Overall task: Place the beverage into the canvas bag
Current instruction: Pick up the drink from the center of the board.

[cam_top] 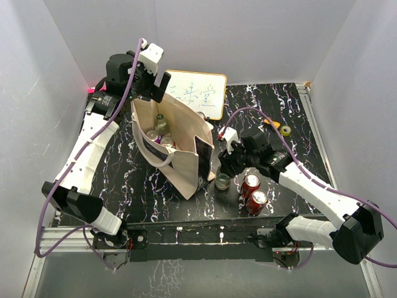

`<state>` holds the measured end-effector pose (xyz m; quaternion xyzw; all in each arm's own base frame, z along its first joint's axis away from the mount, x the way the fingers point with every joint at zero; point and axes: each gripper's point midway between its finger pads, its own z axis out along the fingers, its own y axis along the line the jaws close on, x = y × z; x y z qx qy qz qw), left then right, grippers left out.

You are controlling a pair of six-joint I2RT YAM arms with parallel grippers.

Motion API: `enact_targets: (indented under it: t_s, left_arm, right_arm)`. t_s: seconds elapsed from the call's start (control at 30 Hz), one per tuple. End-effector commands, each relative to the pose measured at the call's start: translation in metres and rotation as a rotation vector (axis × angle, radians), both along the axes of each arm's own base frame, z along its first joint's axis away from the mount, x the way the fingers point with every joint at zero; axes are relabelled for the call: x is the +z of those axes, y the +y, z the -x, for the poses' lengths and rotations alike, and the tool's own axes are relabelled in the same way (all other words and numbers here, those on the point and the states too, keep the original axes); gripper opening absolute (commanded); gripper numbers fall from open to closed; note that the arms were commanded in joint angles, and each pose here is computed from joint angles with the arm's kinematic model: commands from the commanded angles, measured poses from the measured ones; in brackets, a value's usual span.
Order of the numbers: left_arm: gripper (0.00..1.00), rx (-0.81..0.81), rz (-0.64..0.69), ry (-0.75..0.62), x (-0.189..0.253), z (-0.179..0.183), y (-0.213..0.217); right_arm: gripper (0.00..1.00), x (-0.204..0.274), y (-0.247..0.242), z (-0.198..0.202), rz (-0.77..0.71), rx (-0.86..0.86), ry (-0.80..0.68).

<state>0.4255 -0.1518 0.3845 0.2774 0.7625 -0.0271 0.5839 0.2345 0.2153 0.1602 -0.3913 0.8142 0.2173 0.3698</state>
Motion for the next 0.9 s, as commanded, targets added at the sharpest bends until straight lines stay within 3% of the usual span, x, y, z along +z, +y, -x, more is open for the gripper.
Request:
enact_targets:
  t_s: [0.0, 0.07, 0.23, 0.27, 0.67, 0.87]
  left_arm:
    - [0.97, 0.007, 0.012, -0.058, 0.022, 0.012, 0.005]
    - [0.97, 0.009, 0.010, -0.055, 0.020, 0.012, 0.006]
    - [0.97, 0.036, 0.004, -0.049, 0.015, 0.010, 0.010]
    - [0.97, 0.049, 0.002, -0.046, 0.013, 0.009, 0.012]
    - [0.97, 0.165, -0.039, -0.044, -0.005, 0.007, 0.033]
    - [0.97, 0.224, -0.066, -0.075, 0.001, 0.005, 0.046]
  right_arm:
    - [0.48, 0.015, 0.001, -0.007, -0.028, -0.001, -0.070]
    - [0.42, 0.017, 0.002, -0.007, -0.029, -0.002, -0.073]
    - [0.10, 0.046, 0.002, -0.020, -0.042, -0.037, -0.132]
    - [0.08, 0.056, 0.000, -0.025, -0.040, -0.057, -0.154]
    - [0.08, 0.238, -0.021, -0.078, -0.125, -0.255, -0.558]
    - [0.08, 0.337, -0.002, -0.095, -0.246, -0.224, -0.735]
